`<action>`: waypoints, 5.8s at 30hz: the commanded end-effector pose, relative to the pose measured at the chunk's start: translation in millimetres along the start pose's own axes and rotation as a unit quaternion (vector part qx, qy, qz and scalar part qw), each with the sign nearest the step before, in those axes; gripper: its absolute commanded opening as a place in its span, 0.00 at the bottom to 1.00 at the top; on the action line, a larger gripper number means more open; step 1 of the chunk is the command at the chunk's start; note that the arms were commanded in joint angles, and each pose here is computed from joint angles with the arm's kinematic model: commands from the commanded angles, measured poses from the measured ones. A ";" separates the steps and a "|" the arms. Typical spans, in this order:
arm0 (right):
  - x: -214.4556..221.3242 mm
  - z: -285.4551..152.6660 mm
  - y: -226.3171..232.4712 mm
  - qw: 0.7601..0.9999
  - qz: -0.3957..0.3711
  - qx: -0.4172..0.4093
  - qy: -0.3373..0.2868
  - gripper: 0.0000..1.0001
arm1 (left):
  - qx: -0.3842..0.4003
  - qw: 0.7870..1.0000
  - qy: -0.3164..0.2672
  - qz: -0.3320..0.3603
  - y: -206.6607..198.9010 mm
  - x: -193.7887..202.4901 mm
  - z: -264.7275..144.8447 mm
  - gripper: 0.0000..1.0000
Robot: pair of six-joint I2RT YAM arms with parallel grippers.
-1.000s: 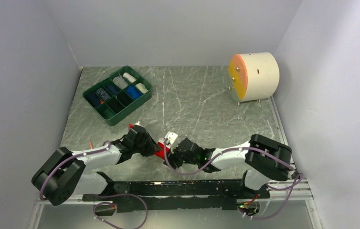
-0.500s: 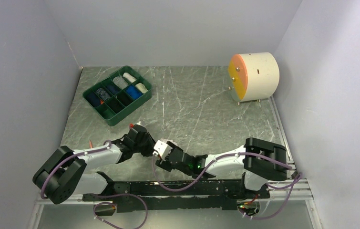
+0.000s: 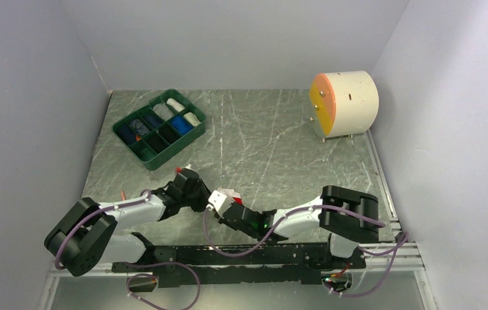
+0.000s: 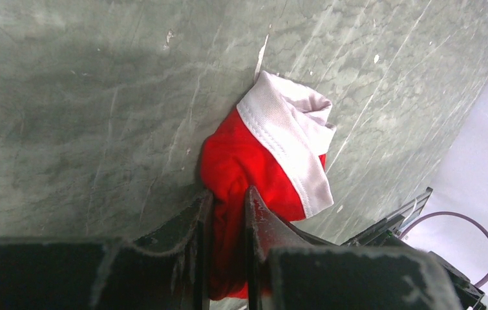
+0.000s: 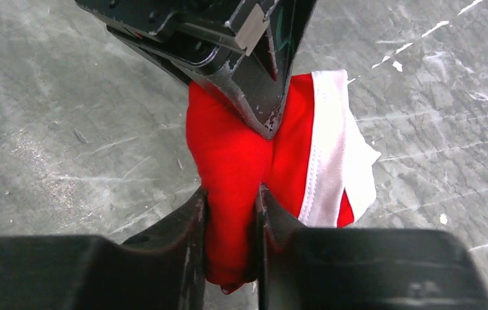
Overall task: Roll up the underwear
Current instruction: Roll the underwear to the center of the board, then pick up the underwear from the center of the board.
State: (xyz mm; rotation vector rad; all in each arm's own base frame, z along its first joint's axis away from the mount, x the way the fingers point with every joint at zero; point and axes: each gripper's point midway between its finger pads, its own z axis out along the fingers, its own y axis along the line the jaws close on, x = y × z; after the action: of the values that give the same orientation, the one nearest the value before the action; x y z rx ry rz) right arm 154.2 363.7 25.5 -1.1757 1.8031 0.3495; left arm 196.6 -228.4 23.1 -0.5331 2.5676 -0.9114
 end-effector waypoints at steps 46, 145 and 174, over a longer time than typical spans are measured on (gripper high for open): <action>58.2 0.3 35.4 0.796 0.553 -0.236 0.075 0.19 | -0.005 0.999 -0.032 -0.033 55.1 6.5 -5.6 0.62; 58.5 -1.3 13.4 0.881 0.454 -0.118 0.063 0.25 | -0.076 0.996 0.043 -0.023 60.7 21.7 9.9 0.68; 14.3 -47.6 -11.9 0.876 0.462 -0.140 -0.010 0.54 | -0.164 0.981 0.041 0.092 76.7 23.8 14.1 0.05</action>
State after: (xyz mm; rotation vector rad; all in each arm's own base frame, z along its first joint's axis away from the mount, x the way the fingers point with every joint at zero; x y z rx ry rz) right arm 163.2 341.3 53.8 -0.2899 2.1191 1.2785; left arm 213.5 -260.3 22.4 -0.3852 2.5458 -0.9301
